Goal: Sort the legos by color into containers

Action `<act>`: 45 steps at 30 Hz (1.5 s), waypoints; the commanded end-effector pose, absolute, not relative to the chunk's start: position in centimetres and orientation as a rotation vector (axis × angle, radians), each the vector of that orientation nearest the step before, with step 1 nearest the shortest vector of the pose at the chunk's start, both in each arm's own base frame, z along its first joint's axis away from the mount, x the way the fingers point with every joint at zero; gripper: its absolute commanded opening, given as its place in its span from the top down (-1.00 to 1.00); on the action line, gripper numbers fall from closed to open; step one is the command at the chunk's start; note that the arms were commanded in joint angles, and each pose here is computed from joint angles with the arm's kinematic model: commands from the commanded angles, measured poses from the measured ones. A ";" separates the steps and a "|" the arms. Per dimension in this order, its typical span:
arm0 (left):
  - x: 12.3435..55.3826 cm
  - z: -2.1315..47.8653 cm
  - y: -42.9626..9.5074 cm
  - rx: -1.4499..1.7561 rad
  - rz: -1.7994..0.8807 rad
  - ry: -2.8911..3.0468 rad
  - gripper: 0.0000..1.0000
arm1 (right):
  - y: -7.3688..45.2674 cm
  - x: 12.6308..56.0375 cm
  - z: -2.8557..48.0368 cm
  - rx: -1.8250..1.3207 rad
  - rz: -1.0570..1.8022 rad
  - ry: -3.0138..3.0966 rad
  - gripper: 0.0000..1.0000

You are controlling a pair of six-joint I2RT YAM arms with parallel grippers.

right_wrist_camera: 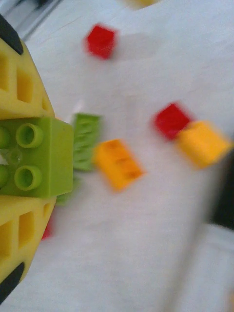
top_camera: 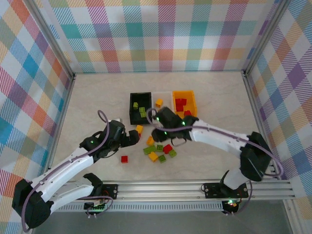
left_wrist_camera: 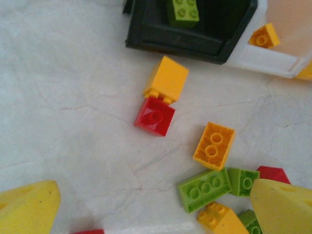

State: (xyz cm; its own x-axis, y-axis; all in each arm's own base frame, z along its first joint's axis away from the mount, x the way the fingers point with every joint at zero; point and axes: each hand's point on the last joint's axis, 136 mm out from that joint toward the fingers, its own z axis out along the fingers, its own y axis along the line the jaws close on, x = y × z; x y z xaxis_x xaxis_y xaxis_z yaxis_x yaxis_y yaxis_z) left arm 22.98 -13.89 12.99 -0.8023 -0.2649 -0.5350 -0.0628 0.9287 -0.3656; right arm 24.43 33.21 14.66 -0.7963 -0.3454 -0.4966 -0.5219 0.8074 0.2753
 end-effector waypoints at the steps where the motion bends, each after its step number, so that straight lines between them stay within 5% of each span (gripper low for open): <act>1: 22.2 12.4 -12.6 -0.293 -0.420 2.488 -1.00 | 36.5 29.0 15.6 -0.703 0.613 2.493 0.51; 11: 21.8 11.9 -12.9 -0.277 -0.434 2.513 -1.00 | 40.7 39.4 12.7 -0.642 0.433 2.551 0.48; 21: 22.1 12.3 -13.4 -0.229 -0.442 2.526 -1.00 | 41.3 41.2 14.7 -0.586 0.435 2.508 -0.16; 31: 23.0 13.1 -17.1 -0.068 -0.542 2.561 -0.93 | 37.6 38.1 19.1 -0.477 0.501 2.412 -0.29; 45: 19.8 10.0 -31.9 0.551 -0.588 2.673 -0.51 | 23.7 28.1 17.1 -0.259 0.443 2.442 -0.30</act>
State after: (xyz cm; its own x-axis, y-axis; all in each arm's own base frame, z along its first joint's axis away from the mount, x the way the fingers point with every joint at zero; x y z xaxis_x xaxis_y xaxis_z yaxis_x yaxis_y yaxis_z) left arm 20.56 -28.50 8.95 -0.8896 0.2364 -0.3909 0.3551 0.8962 -0.2661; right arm 28.24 26.00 16.37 -0.7833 -0.1658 -0.5991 -0.3652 0.9027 0.2277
